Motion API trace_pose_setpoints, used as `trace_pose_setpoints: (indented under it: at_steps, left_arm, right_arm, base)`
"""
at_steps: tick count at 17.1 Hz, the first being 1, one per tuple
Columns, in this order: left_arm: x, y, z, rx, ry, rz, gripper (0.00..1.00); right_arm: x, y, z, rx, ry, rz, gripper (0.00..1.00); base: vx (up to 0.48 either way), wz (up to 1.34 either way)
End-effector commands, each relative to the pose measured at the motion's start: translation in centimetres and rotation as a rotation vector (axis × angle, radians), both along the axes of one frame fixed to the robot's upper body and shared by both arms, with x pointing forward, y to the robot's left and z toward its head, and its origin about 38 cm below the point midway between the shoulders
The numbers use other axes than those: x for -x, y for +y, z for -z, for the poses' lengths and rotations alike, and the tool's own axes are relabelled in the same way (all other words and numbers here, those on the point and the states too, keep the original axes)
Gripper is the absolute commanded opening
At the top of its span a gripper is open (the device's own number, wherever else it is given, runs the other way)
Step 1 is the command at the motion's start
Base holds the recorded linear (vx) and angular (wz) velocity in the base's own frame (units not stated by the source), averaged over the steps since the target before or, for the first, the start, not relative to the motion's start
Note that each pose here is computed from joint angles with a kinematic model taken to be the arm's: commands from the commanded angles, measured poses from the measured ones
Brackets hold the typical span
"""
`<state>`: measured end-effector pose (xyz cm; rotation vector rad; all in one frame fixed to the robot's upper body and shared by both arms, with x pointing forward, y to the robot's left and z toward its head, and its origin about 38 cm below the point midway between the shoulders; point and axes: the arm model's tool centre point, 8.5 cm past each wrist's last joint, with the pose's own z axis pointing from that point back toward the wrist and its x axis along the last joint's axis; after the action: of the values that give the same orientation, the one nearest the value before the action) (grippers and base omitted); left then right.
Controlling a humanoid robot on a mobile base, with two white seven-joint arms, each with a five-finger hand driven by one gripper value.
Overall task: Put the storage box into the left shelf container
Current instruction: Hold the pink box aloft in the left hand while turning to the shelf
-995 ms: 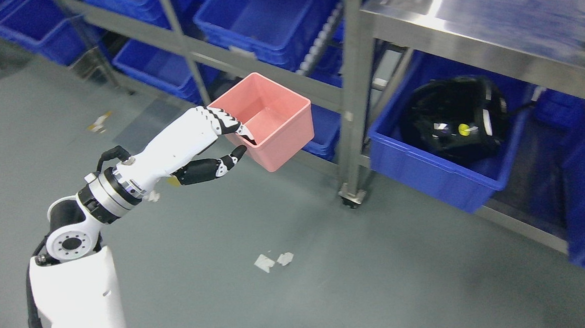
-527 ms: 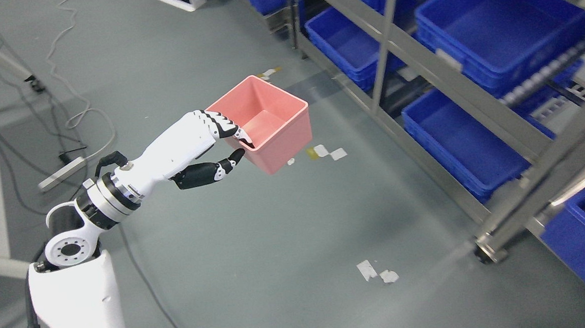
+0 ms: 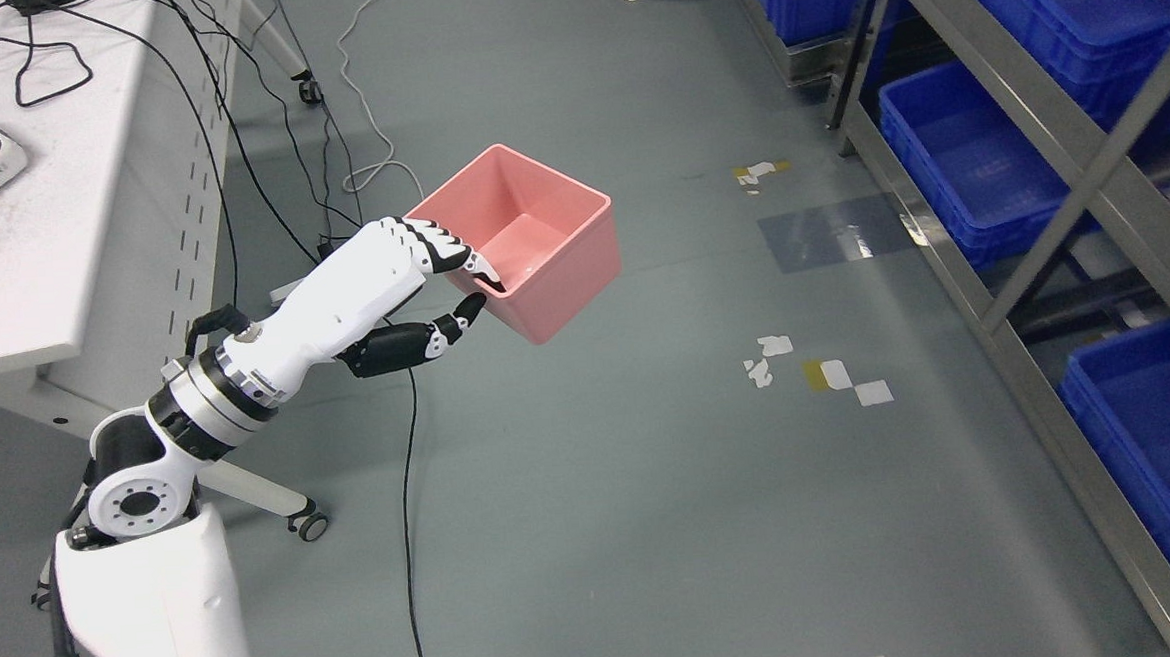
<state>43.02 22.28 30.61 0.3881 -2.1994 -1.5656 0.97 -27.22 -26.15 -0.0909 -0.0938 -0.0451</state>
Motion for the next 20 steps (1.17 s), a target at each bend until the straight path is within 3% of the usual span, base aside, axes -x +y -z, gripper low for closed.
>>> trace_pose_setpoints:
  at_steps: [1,20]
  left_arm:
    - [0.13,0.59,0.10,-0.013,0.000,-0.012,0.01]
    - [0.11,0.37,0.40,-0.017,0.009,-0.007,0.01]
  right_arm:
    - [-0.10,-1.15,-0.09,0.017,-0.010,0.002,1.00]
    - [-0.10,-1.15,-0.09,0.017,-0.010,0.002,1.00]
  base:
    - [0.382,0.31]
    - [0.460,0.04]
